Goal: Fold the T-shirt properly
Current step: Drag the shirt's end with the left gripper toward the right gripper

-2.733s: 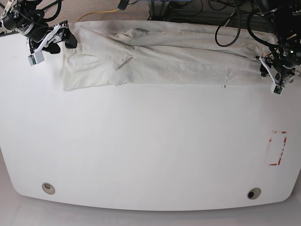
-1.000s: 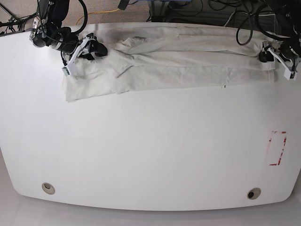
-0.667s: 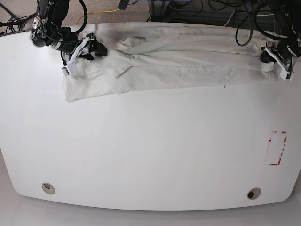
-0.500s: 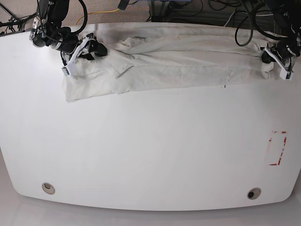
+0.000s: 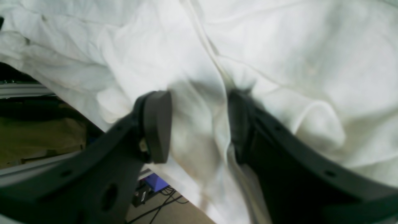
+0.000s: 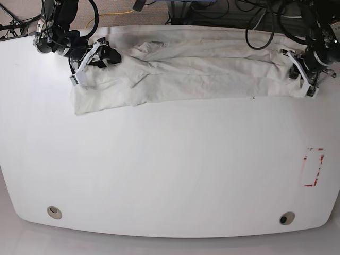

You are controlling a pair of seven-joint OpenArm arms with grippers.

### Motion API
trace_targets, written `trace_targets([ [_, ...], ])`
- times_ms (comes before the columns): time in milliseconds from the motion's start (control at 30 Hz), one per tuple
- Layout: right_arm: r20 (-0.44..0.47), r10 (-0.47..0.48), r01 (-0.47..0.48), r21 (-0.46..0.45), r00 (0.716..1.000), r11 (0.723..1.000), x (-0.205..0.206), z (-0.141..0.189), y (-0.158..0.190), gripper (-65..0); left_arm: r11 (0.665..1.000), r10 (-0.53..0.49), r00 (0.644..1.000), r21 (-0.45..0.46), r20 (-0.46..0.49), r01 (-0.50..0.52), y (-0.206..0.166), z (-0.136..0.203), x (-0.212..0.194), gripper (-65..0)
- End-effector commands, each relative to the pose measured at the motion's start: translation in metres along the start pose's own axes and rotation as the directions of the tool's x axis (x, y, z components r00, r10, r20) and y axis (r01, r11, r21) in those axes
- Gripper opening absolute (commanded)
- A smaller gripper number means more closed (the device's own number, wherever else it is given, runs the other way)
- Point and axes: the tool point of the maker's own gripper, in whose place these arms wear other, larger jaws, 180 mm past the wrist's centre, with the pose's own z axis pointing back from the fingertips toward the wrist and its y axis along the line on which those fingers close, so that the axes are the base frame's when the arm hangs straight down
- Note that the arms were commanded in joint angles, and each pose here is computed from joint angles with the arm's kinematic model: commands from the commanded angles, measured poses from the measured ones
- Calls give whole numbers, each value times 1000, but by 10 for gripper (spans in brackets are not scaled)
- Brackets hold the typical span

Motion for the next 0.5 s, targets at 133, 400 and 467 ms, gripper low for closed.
trace_targets([
  [133,-21,14,-14,-33,1000,999,1,4,-7,-358,979,-154,988,-131,21,156,-54,-11,19,-650],
  [400,-15,18,-19,-34,1000,999,5,4,-7,-358,905,-288,953,-298,98,304,-124,-29,46,-650],
  [467,-16,17,-17,-34,1000,999,4,4,-7,-358,891,-285,950,-330,131,312,-142,-31,56,-650],
])
